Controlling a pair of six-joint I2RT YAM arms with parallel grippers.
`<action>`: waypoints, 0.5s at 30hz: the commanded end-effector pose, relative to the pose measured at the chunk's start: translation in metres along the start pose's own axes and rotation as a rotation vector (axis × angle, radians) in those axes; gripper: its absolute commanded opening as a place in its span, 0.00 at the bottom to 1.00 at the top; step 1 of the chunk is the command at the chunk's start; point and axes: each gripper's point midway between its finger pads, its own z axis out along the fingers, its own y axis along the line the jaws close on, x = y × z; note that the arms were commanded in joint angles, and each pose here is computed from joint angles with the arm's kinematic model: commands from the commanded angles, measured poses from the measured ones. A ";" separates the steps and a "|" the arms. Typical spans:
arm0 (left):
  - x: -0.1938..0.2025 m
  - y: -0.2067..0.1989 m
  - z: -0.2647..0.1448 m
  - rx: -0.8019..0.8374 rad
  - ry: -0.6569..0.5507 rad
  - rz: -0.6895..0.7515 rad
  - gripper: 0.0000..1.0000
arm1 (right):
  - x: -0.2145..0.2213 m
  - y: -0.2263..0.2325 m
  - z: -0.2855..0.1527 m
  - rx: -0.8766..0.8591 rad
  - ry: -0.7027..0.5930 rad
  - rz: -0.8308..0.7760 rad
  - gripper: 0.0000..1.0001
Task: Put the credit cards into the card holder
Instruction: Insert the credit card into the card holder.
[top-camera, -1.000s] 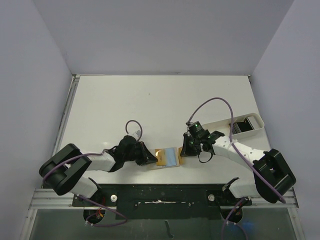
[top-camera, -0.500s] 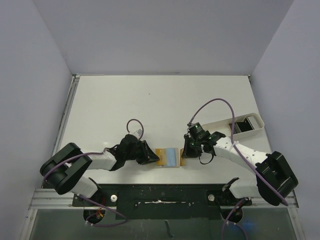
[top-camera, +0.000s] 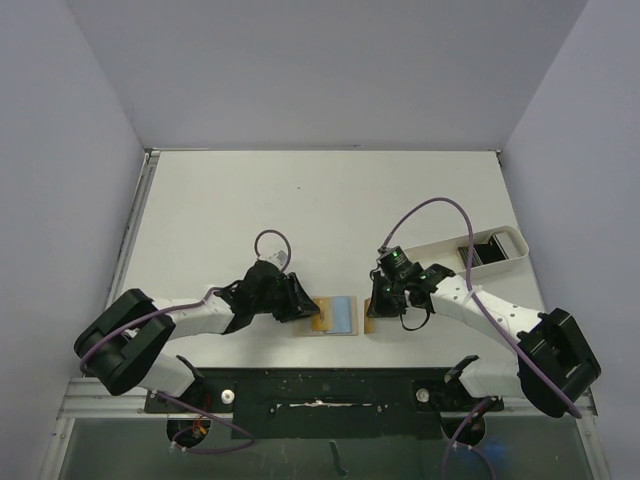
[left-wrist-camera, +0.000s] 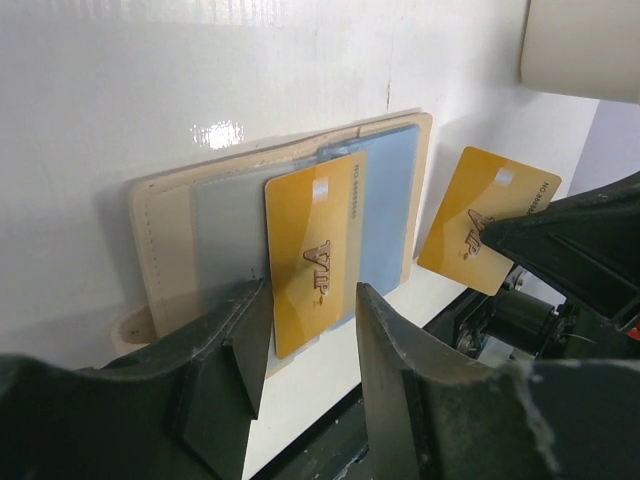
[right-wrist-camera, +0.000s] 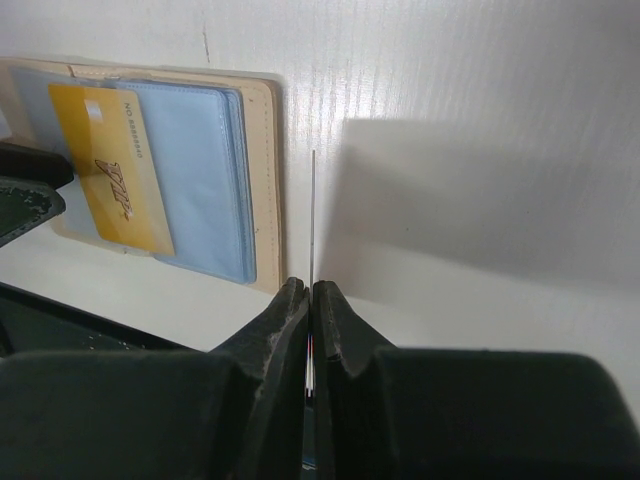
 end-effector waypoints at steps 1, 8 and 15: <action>-0.010 -0.013 0.005 0.008 -0.020 0.052 0.38 | -0.018 0.017 -0.006 -0.039 -0.052 -0.019 0.00; -0.007 -0.009 0.014 0.000 -0.002 0.044 0.38 | -0.018 0.026 -0.003 -0.066 -0.054 -0.028 0.00; 0.001 -0.015 0.018 0.027 0.017 0.039 0.38 | -0.013 0.028 0.000 -0.072 -0.043 -0.034 0.00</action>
